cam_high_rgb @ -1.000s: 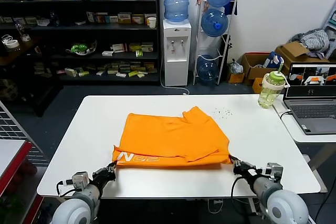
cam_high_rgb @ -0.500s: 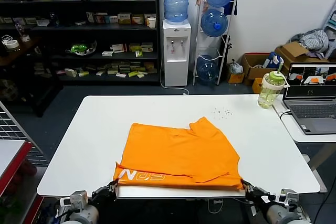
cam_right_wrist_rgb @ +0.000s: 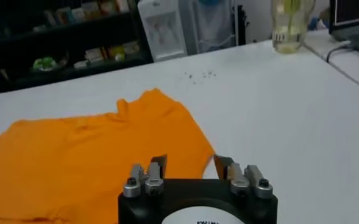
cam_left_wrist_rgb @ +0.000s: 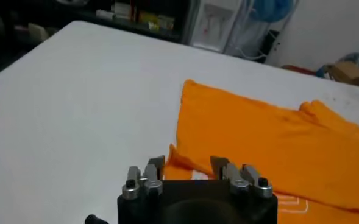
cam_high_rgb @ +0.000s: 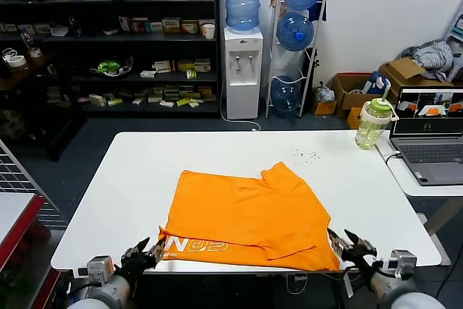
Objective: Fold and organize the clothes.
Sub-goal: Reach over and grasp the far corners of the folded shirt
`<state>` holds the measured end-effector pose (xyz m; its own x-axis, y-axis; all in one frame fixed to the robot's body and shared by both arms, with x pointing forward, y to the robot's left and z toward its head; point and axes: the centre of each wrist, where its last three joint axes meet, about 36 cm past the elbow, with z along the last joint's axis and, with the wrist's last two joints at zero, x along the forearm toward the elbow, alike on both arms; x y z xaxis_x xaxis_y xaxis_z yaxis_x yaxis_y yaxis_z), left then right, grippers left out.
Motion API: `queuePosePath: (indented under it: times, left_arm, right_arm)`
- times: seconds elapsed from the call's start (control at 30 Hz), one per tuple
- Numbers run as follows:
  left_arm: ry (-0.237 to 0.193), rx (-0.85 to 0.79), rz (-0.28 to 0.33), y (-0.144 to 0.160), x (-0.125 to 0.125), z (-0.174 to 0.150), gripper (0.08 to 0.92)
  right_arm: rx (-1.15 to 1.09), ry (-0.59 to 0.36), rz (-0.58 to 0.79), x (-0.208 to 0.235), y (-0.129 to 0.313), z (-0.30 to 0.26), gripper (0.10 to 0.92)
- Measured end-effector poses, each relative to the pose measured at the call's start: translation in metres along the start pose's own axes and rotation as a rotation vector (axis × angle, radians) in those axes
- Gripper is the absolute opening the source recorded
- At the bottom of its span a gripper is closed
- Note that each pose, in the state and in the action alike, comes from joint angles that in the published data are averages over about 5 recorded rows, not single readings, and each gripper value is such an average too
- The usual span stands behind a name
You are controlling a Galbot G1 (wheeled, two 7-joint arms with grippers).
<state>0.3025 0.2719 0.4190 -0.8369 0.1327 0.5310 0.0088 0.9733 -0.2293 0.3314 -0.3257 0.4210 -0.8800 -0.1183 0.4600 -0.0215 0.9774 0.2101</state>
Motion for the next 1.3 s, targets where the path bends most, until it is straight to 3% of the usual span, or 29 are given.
queuePosePath:
  times: [0.2,0.43,0.57,0.83,1.3]
  left_arm:
    - [-0.102,0.006,0.029,0.006,-0.035,-0.025,0.790]
    - [-0.154,0.007,0.052,0.014,-0.100,-0.048,0.822]
    - [-0.146,-0.002,0.054,0.019,-0.139,-0.057,0.823]
    - [-0.091,-0.025,0.054,0.025,-0.203,-0.064,0.823]
    - [-0.045,-0.083,0.063,0.012,-0.256,-0.074,0.823]
  right_arm:
    - [-0.010,-0.093,-0.013,-0.056,0.008,-0.028,0.811]
    - [-0.013,-0.107,-0.022,-0.134,0.022,-0.058,0.823]
    - [-0.008,-0.067,-0.024,-0.173,0.030,-0.068,0.823]
    - [0.006,0.042,-0.030,-0.223,0.040,-0.070,0.823]
    - [0.044,0.150,-0.030,-0.256,0.045,-0.069,0.823]
